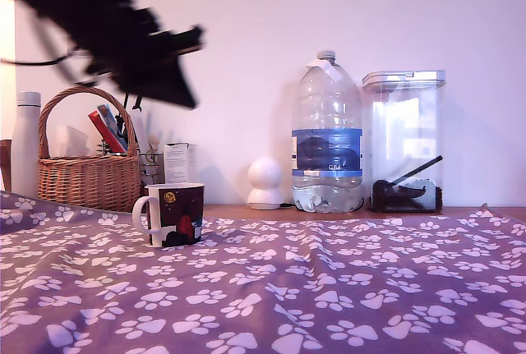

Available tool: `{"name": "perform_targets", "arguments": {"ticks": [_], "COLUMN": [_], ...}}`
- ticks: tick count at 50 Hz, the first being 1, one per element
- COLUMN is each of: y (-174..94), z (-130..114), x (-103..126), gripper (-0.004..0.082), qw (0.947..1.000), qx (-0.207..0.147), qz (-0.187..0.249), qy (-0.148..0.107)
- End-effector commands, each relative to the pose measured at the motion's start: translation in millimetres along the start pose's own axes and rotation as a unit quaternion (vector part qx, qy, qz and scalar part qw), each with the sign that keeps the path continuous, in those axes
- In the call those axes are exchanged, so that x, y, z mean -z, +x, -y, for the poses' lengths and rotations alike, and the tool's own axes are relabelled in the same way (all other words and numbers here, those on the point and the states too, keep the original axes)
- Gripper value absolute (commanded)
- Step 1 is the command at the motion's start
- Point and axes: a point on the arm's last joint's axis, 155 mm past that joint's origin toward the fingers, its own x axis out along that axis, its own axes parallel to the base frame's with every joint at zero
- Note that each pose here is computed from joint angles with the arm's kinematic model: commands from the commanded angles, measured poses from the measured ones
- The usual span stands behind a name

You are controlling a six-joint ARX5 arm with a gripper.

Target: Pick up the coffee capsules from the table one by one and drop them inside the nearest coffee cup

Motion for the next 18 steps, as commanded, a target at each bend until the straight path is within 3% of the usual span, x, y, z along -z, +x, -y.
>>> {"name": "perform_targets", "arguments": {"ticks": [1,18], "y": [-17,-65], "z": [2,8], "x": [-3,17], "gripper": [-0.0019,-0.0019], "qw": [0.9998,0.9994], "qx": [-0.001,0.0], "qz": [0.02,0.024], "qy": [-0.007,-0.027]}}
